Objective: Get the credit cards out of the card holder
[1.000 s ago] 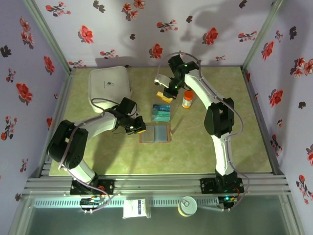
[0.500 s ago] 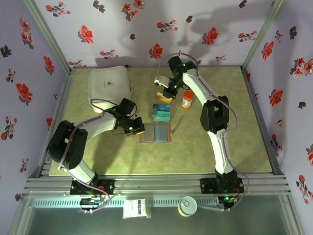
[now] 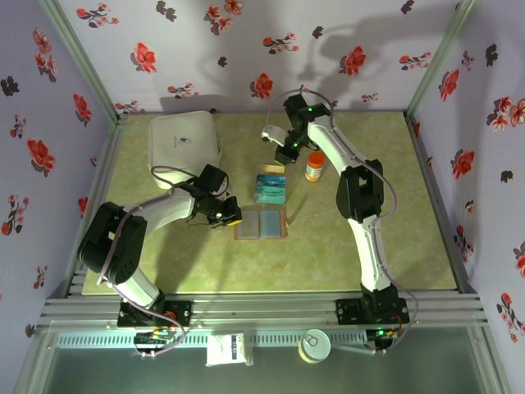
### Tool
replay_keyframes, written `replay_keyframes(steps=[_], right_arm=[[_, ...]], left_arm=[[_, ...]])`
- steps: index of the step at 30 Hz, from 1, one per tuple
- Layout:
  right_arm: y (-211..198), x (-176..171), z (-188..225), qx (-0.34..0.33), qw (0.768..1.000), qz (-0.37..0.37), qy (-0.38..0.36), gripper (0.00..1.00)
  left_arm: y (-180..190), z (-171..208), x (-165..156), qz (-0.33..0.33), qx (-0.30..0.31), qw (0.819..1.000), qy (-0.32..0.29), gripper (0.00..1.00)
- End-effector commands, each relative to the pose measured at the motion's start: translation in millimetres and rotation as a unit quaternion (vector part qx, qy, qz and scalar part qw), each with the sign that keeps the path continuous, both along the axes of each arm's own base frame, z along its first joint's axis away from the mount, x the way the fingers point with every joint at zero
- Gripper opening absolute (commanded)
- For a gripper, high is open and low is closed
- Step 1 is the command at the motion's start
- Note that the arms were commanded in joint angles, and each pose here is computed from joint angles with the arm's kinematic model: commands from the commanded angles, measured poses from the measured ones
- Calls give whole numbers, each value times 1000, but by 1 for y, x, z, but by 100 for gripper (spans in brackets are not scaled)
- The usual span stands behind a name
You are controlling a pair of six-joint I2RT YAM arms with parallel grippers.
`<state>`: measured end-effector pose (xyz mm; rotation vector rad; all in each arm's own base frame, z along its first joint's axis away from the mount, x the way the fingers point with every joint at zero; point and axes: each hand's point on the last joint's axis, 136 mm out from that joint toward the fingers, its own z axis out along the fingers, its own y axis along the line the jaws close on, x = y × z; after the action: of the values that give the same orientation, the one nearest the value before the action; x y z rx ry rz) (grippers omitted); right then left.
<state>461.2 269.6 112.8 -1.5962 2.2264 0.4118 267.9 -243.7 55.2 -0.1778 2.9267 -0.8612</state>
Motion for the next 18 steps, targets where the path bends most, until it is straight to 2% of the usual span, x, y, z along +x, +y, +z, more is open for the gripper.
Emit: replay_keyframes(steps=[1,9,18], right_arm=[[2,14,23,25,998,-34,-35,12],[13,20,7,36,998,-40,-33,7],[20,-1,-21,25,1000,-17,8,7]], left_arm=[[6,1,-2,14,3,1000,2,7],[9,-1,-6,12,9,1000,2,7],[9,-2,-5,9,11,1000,4,7]])
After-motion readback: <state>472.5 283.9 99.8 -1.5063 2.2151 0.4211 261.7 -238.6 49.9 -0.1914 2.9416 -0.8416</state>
